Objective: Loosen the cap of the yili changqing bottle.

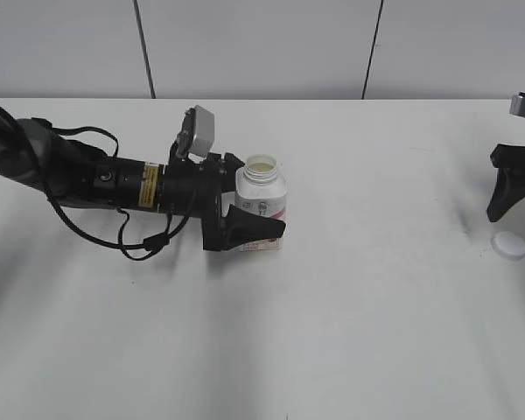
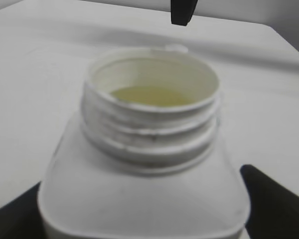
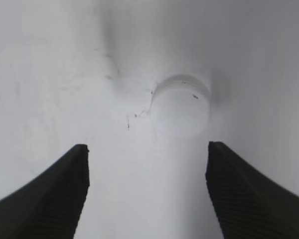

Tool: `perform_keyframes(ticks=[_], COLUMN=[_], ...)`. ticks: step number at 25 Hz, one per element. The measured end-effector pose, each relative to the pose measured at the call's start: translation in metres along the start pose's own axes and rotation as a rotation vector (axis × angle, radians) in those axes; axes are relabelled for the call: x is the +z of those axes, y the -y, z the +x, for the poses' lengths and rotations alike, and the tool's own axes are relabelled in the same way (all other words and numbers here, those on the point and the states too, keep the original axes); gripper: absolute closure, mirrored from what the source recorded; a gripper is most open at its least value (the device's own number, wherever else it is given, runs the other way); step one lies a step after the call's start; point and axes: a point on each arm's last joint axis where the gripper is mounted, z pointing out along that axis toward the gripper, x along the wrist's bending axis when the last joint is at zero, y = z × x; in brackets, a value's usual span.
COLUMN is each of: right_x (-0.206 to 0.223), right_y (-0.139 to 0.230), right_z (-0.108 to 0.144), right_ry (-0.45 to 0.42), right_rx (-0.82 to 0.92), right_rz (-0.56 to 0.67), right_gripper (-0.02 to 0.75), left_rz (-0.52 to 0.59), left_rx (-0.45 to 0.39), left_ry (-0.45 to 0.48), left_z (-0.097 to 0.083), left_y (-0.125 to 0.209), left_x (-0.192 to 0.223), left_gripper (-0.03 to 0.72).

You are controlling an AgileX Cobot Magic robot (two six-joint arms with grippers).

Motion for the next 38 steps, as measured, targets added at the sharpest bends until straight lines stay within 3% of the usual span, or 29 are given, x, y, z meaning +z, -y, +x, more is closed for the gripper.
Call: perform_keyframes(ticks=[11, 16, 20, 25, 29, 31, 34, 35, 36, 38], right_x=[-0.010, -0.050, -0.081, -0.110, -0.128, -0.137, -0.149, -0.152, -0.156, -0.163], right_y=[0.008, 0.004, 0.002, 0.006, 0.007, 0.007, 0.009, 0.010, 0.011, 0.014], right_z=[0.006, 0.016, 0.024, 0.031, 0.036, 0.038, 0.041, 0.041, 0.042, 0.044], right_ry=[-0.043, -0.045, -0.049, -0.057, -0.056, -0.055, -0.054, -0.054, -0.054, -0.054], right_rx=[0.021, -0.003, -0.020, -0.040, -0.055, -0.063, -0.073, -0.076, -0.079, -0.083], right_rz=[0.056, -0.037, -0.118, -0.181, -0.235, -0.264, -0.301, -0.310, -0.321, -0.339], right_gripper=[0.164, 0.164, 0.164, 0.164, 0.164, 0.164, 0.164, 0.164, 0.164, 0.164], left_rz=[-0.045, -0.050, -0.028, -0.006, 0.119, 0.210, 0.313, 0.364, 0.448, 0.524], left_rx=[0.103, 0.061, 0.013, 0.017, 0.080, 0.058, -0.129, -0.198, -0.268, -0.433], left_ry=[-0.031, -0.065, -0.176, -0.404, -0.779, -1.058, -1.461, -1.540, -1.587, -1.559], left_z=[-0.003, -0.009, -0.012, -0.015, -0.007, 0.006, 0.016, 0.015, 0.013, 0.006], left_y=[-0.063, -0.102, -0.136, -0.180, -0.201, -0.198, -0.182, -0.176, -0.167, -0.155], left_x=[-0.019, -0.034, -0.050, -0.077, -0.111, -0.134, -0.174, -0.184, -0.193, -0.195], left_gripper=[0.094, 0.095, 0.095, 0.095, 0.095, 0.095, 0.102, 0.102, 0.102, 0.102])
